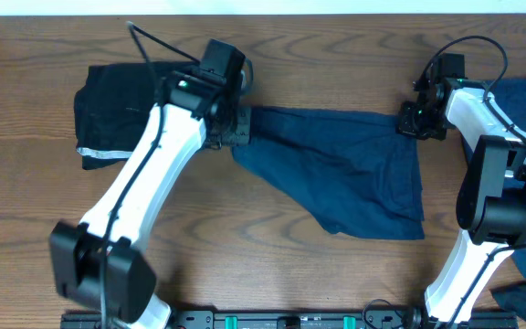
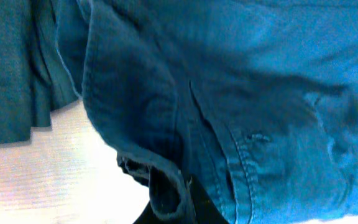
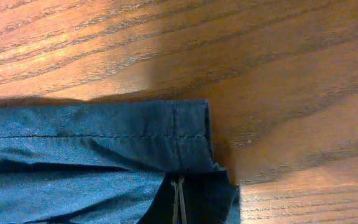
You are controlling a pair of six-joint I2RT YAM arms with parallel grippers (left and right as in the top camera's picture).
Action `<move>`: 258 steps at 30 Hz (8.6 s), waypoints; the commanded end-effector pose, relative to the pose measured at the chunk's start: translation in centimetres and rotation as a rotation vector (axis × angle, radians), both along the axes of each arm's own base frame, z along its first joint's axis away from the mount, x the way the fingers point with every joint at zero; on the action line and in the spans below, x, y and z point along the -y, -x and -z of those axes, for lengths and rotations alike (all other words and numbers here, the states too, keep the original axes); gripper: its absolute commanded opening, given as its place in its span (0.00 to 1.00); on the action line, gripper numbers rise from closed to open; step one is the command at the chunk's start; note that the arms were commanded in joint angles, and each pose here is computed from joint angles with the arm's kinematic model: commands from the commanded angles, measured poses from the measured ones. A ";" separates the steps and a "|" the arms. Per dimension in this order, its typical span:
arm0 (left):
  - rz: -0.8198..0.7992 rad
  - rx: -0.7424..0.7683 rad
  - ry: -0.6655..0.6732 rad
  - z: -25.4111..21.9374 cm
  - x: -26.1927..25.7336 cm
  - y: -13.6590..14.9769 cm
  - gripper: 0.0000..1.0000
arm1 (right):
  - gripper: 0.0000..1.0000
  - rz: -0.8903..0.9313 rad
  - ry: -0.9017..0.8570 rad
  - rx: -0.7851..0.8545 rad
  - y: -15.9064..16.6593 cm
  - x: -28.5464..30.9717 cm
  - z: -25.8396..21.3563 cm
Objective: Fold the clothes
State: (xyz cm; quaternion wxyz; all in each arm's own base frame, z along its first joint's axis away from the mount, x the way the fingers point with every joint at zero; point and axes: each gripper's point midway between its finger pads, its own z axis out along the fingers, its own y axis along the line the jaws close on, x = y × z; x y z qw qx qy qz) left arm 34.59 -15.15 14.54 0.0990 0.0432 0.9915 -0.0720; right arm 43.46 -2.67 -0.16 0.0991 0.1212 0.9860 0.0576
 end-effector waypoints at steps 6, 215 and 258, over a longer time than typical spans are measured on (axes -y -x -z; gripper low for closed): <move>-0.038 -0.274 -0.113 4.2 -1.7 3.7 0.06 | 0.01 -0.034 0.012 -0.045 0.6 -0.6 1.6; -0.067 -0.095 0.151 1.1 -5.0 2.3 0.06 | 0.01 -0.150 0.057 -0.028 7.4 -5.0 -10.3; -0.076 -0.042 0.172 2.8 -4.7 1.0 0.06 | 0.24 0.173 -0.300 -0.024 2.7 -3.7 -5.4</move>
